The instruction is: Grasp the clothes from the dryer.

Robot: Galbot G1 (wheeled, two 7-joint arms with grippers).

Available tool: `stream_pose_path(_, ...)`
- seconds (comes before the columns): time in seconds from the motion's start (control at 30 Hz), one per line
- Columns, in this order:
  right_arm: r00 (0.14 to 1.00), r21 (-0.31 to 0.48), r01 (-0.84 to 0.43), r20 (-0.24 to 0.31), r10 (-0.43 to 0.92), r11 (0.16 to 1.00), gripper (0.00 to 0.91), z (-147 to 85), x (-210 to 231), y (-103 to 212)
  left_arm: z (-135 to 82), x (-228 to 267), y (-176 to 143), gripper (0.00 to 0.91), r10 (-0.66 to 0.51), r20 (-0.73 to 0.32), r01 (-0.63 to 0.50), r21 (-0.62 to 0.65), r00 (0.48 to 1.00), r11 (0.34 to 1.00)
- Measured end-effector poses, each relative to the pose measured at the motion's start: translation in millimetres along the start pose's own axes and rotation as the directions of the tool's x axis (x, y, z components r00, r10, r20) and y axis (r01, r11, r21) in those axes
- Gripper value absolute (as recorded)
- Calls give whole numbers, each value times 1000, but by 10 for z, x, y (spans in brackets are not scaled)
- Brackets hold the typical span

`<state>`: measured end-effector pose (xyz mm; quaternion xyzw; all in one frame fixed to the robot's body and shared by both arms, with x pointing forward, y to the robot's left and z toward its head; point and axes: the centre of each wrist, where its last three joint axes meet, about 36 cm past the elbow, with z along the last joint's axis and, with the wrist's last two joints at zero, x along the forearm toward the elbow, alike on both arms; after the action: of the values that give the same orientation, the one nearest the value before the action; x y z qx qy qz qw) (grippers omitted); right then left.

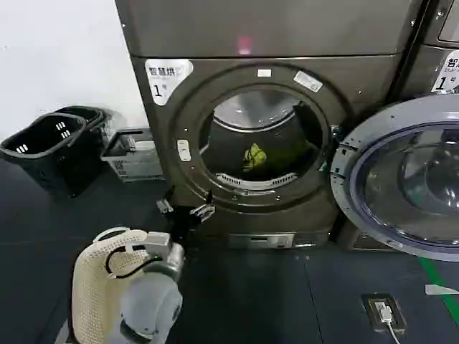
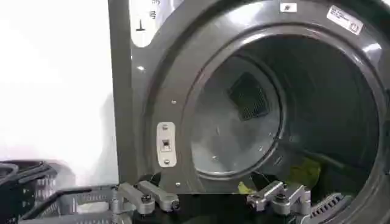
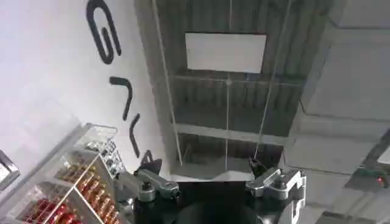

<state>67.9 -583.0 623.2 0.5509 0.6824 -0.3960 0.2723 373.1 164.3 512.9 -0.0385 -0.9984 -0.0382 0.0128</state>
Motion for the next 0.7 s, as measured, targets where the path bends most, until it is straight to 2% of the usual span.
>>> stream_pose_path(0.7,1000,-15,10,-6,-10,1000,907,-18,14,20,-5,11,0,907,2,1,-2,-1,1000,1000)
